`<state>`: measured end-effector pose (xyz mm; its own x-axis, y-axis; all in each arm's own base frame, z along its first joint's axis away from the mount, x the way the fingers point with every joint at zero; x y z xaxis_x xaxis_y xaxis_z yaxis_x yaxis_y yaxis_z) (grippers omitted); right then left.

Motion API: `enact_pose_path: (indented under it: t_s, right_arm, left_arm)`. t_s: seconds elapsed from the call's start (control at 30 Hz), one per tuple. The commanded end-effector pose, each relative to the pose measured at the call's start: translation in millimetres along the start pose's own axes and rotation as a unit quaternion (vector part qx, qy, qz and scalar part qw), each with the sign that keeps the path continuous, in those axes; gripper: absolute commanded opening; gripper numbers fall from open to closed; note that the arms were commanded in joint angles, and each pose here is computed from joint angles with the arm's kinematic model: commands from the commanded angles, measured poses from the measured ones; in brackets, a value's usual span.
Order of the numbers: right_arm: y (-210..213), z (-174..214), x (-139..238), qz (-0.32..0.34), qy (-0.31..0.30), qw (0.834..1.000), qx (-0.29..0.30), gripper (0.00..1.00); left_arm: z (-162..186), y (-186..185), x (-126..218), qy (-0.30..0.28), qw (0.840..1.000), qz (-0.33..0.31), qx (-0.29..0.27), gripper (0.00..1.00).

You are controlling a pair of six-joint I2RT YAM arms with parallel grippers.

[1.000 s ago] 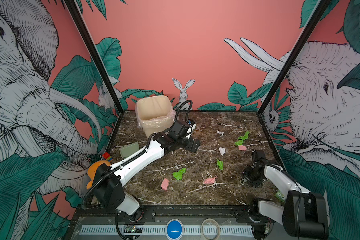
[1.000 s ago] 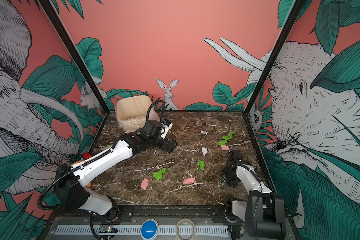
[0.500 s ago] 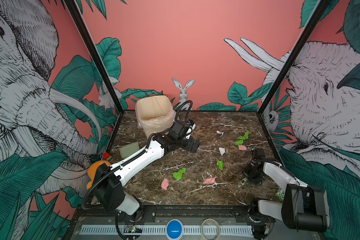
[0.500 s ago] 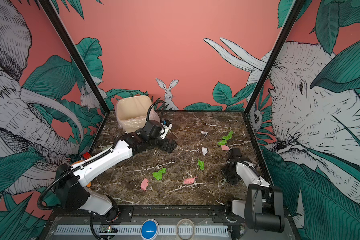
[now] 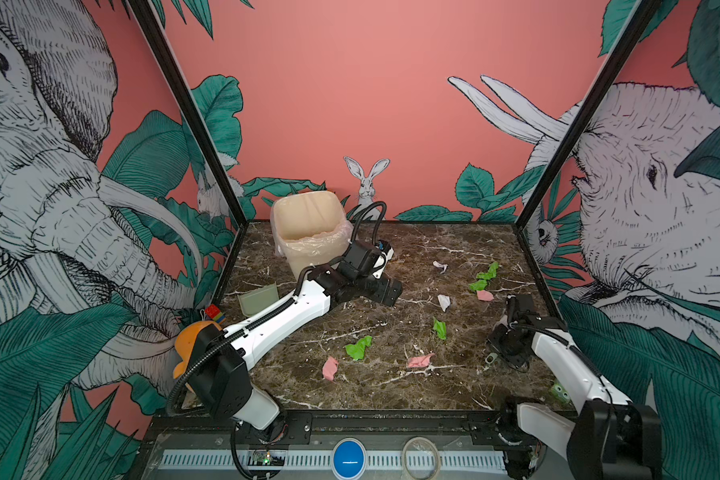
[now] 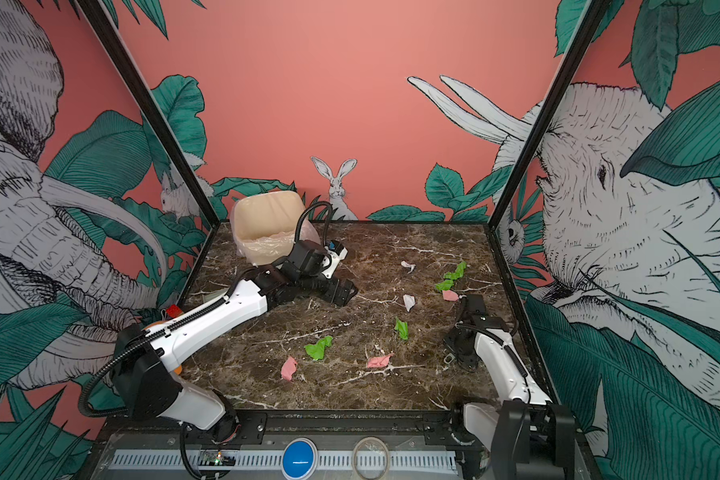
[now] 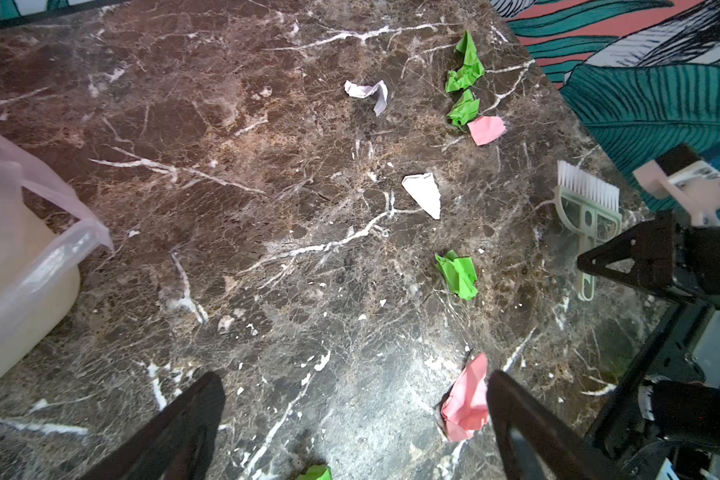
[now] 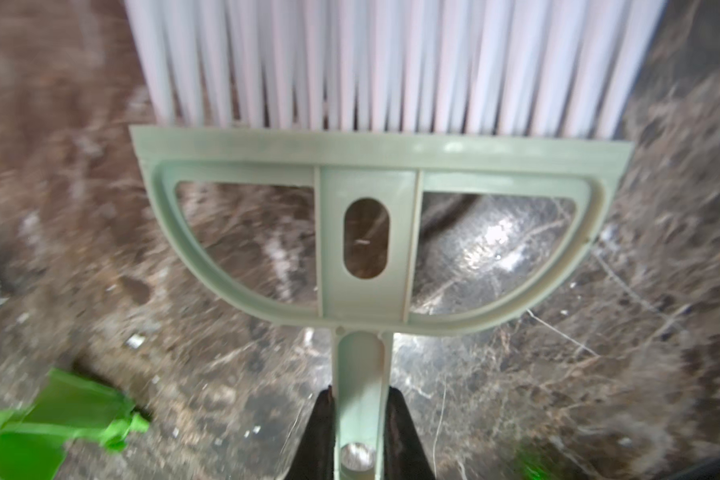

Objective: Sweep away the paper scraps from the table
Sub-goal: 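Lift the green brush with the right gripper toward the left gripper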

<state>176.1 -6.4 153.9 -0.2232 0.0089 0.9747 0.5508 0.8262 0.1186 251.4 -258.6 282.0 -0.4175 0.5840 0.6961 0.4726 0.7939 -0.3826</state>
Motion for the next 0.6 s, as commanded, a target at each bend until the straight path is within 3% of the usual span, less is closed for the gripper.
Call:
enact_pose_path:
  t_s: [0.0,0.27,0.43,0.57]
  right_arm:
    - [2.9,-0.3,20.2,0.016,-0.013,0.999,0.050,0.00]
    - [41.4,-2.5,62.3,-0.032,-0.077,0.981,0.174,0.00]
    - [75.5,4.6,88.3,-0.056,-0.122,0.953,0.271,0.00]
    - [106.8,15.3,109.0,-0.062,-0.155,0.921,0.352,0.00]
  left_arm:
    - [-4.1,-7.9,-2.6,-0.003,0.999,0.031,0.010,1.00]
    - [-13.8,-20.0,-11.2,-0.008,0.994,0.104,0.030,1.00]
    - [-20.5,-30.5,-15.0,-0.011,0.979,0.195,0.060,0.99]
    - [-28.7,-31.6,-13.1,-0.029,0.960,0.262,0.098,1.00]
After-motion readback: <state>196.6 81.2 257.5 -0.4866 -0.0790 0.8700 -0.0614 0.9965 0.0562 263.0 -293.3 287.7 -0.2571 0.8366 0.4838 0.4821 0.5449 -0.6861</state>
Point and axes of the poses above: each gripper's point midway between its finger pads, its own x axis back along the fingers, its own y axis along the line the jaws close on, z = x × y, the point moved 10 cm from there along x, back along the fingers, and after that the axes turned 11 degrees about x, right-handed, at the moved point
